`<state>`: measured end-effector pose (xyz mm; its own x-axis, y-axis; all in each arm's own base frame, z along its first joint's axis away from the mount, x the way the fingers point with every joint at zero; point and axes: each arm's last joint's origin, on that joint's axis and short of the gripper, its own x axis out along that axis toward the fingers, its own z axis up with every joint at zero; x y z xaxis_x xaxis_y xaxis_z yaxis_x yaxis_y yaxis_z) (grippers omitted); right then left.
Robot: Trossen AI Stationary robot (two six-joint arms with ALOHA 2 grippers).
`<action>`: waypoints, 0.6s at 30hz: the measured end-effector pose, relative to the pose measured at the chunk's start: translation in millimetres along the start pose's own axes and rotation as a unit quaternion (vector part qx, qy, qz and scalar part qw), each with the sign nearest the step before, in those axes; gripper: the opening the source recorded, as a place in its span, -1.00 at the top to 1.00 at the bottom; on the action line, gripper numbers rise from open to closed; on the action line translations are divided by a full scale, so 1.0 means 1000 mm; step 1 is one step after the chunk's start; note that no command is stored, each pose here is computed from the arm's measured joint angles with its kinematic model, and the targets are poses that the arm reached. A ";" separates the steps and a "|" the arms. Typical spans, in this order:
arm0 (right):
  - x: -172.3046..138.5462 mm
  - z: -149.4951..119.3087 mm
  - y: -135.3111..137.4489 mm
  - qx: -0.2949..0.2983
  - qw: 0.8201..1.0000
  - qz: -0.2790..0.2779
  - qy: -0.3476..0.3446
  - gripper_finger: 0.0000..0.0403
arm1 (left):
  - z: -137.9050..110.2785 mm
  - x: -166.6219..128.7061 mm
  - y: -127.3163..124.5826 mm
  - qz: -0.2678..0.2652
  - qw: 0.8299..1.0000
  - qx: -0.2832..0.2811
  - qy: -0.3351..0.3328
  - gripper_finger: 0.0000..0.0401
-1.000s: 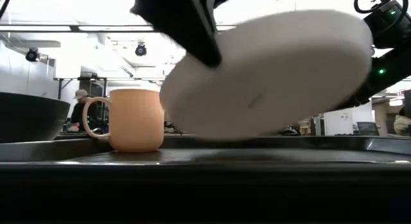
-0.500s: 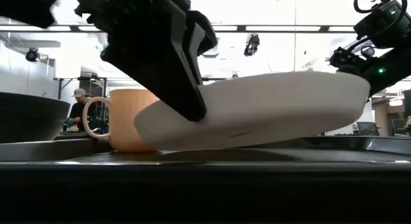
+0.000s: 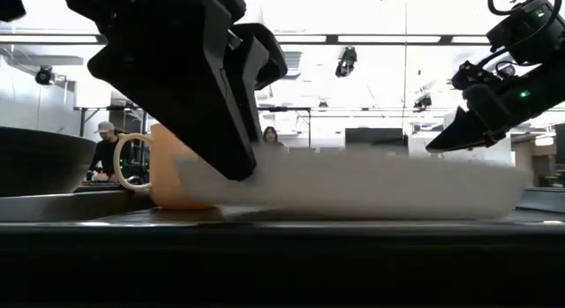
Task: Set up tray
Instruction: Put the white plate to the right of the yellow mug on the black tray, then put the black bowl on the white plate
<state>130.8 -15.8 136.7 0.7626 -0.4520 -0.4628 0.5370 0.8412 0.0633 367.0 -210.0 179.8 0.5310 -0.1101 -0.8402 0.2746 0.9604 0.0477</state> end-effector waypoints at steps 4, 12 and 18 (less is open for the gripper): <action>0.000 0.000 0.000 -0.010 1.000 0.007 0.002 0.65 | 0.000 0.000 0.000 0.001 1.000 -0.007 0.001 0.68; 0.000 0.000 0.001 -0.036 0.999 0.020 0.004 0.59 | 0.017 -0.028 0.002 -0.004 1.000 -0.020 -0.021 0.58; 0.000 0.000 0.001 -0.037 0.999 0.016 0.004 0.41 | 0.032 -0.094 0.017 0.082 0.985 -0.150 -0.011 0.58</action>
<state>131.4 -14.9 136.5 0.7760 -0.4214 -0.4693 0.4834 0.8753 0.0134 347.0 -191.8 277.0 0.5671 0.0513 -0.8220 -0.0636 0.9978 0.0184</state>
